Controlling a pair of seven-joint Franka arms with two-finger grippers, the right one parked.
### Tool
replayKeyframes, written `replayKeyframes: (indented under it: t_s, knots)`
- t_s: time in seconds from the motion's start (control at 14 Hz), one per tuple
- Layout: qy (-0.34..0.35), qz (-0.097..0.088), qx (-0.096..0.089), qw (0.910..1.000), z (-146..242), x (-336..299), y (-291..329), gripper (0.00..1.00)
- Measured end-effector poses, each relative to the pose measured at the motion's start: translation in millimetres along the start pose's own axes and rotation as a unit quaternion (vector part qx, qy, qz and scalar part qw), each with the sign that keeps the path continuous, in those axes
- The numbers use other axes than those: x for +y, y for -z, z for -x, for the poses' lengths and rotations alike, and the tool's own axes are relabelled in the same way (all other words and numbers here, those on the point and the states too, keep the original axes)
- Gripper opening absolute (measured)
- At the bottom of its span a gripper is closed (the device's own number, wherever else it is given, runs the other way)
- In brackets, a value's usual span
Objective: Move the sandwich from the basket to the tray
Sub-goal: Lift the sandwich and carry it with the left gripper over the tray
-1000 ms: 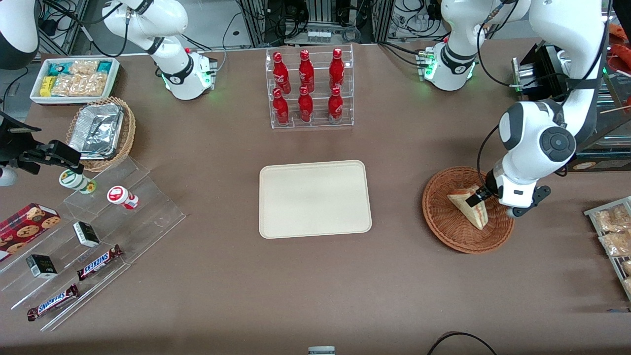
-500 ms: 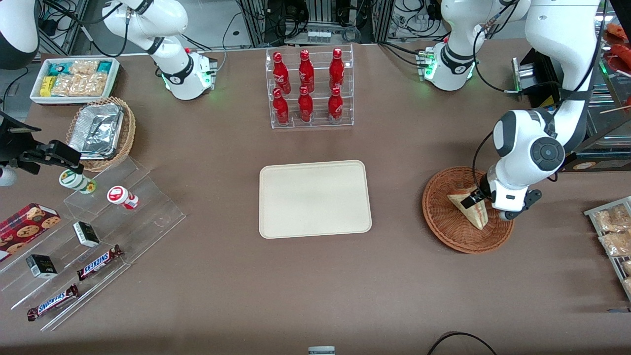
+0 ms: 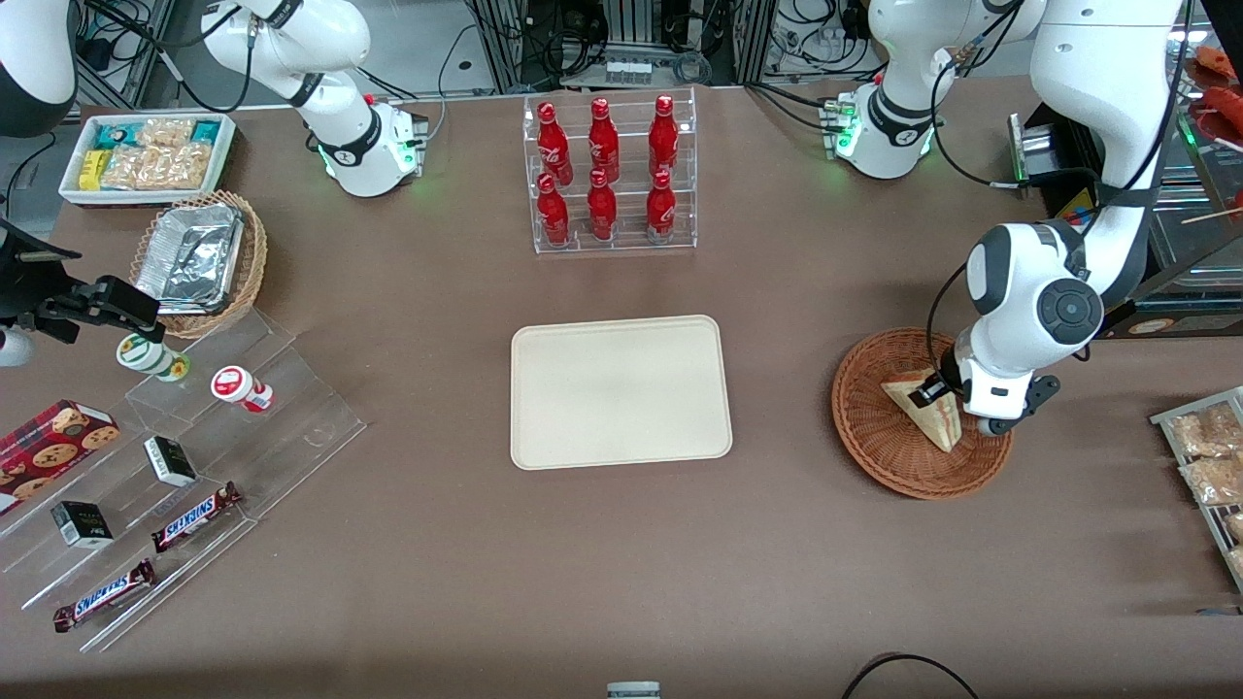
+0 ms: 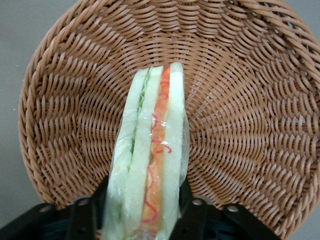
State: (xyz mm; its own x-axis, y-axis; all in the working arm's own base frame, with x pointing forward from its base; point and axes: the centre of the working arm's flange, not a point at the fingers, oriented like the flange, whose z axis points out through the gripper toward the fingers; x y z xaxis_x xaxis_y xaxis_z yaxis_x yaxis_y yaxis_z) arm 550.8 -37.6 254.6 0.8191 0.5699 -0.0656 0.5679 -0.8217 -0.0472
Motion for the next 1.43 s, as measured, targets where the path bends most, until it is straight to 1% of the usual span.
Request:
replayKeyframes:
  t_s: [0.07, 0.21, 0.43, 0.64, 0.79, 0.93, 1.07, 1.43]
  knots:
    - [0.0, 0.001, 0.001, 1.0, -1, 1, 1, 0.42]
    - [0.0, -0.002, -0.003, 1.0, -4, 3, 10, 0.31]
    - [-0.005, -0.012, -0.015, 0.9998, -11, 11, 34, 0.26]
    - [-0.035, -0.023, -0.029, 0.9987, -9, 24, 59, 0.15]
    - [-0.07, -0.03, -0.044, 0.9962, 6, 45, 76, 0.15]
    - [-0.106, -0.031, -0.05, 0.9926, 32, 76, 92, 0.15]
    - [-0.143, -0.028, -0.05, 0.9881, 62, 106, 99, 0.15]
    - [-0.224, -0.02, -0.048, 0.9731, 136, 171, 100, 0.15]
